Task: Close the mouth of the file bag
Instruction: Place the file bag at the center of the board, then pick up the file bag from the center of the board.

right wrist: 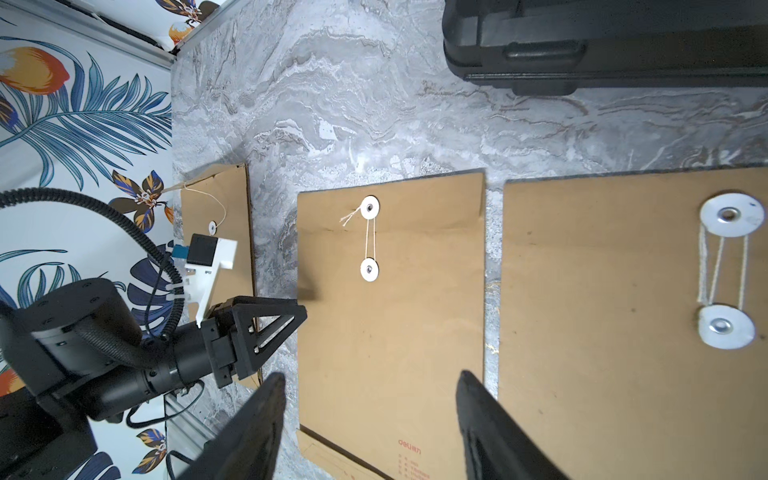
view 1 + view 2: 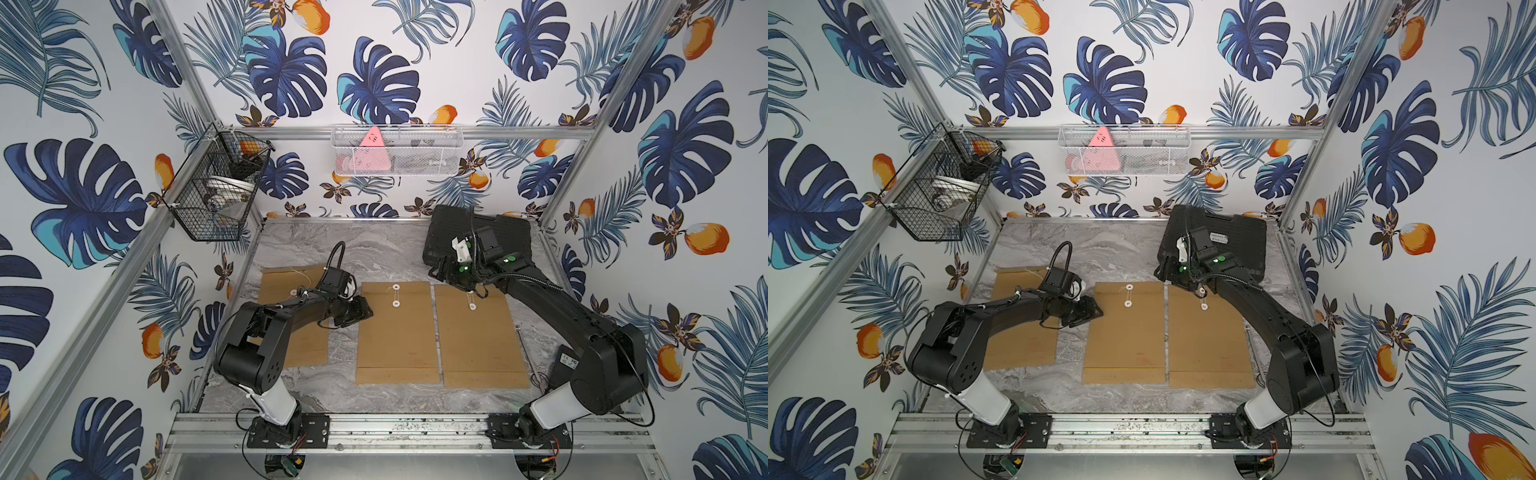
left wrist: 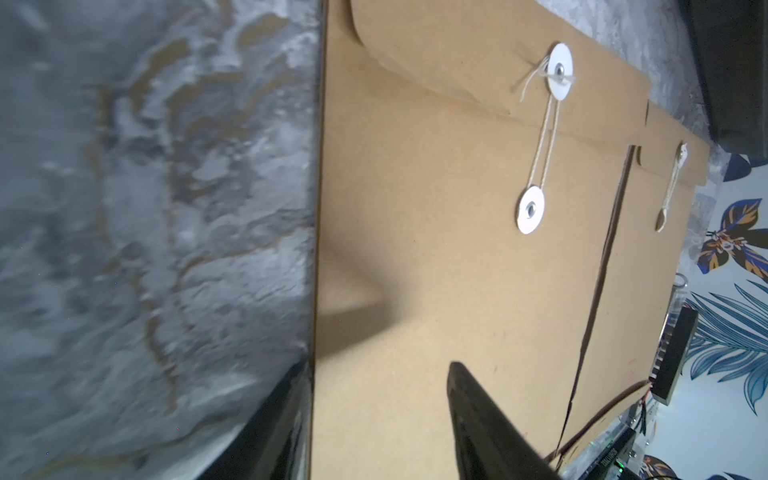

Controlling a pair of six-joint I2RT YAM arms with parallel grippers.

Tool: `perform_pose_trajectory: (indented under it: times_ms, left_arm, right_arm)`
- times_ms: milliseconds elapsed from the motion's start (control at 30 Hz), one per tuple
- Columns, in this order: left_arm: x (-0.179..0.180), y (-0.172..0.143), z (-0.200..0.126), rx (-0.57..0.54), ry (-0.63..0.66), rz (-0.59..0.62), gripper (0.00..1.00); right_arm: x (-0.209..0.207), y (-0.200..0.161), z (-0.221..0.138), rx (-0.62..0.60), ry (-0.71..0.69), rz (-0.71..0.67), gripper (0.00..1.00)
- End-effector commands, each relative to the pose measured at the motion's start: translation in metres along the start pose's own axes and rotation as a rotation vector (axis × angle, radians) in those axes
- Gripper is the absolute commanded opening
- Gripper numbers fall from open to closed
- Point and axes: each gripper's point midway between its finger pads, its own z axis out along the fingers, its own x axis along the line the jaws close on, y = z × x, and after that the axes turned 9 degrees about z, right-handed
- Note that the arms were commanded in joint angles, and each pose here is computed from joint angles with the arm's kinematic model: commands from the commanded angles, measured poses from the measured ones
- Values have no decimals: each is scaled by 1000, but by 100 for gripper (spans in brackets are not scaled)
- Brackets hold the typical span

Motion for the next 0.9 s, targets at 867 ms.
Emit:
perform_pose_trajectory:
  times_ms: [867]
  left_arm:
    - [131,53,-150,-360,328,-343,59]
  right_arm:
    - [118,-152,162,358,100,216,50]
